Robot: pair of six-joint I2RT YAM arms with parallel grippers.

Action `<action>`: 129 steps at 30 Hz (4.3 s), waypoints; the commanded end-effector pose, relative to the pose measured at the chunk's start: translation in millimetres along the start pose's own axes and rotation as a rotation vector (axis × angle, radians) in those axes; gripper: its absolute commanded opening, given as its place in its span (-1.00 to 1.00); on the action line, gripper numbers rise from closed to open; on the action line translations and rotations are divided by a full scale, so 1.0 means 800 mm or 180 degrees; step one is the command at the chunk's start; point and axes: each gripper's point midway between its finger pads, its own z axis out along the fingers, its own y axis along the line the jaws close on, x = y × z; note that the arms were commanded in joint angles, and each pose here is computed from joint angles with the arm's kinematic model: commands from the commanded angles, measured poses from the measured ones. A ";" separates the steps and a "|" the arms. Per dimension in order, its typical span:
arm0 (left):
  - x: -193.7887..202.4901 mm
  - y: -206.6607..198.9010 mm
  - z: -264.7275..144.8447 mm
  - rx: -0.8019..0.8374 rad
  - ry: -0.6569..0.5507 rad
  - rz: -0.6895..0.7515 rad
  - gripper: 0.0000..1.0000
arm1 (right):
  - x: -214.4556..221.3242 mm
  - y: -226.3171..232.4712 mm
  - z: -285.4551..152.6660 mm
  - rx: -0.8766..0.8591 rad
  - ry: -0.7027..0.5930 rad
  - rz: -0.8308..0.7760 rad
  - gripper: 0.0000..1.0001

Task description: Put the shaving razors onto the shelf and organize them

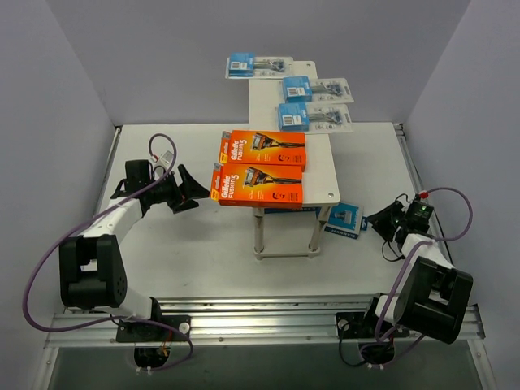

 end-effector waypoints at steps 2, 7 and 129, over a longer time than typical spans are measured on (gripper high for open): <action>-0.003 -0.009 0.000 0.0083 0.0024 0.0052 0.88 | 0.004 0.003 0.006 -0.0141 -0.0001 -0.0045 -0.30; -0.002 -0.010 0.001 0.0084 0.0028 0.0054 0.88 | 0.013 -0.003 0.016 -0.0154 0.0085 -0.0016 0.03; 0.022 -0.051 0.004 0.0403 0.0229 0.0177 0.88 | 0.017 -0.030 -0.083 0.0929 -0.0126 0.0382 0.32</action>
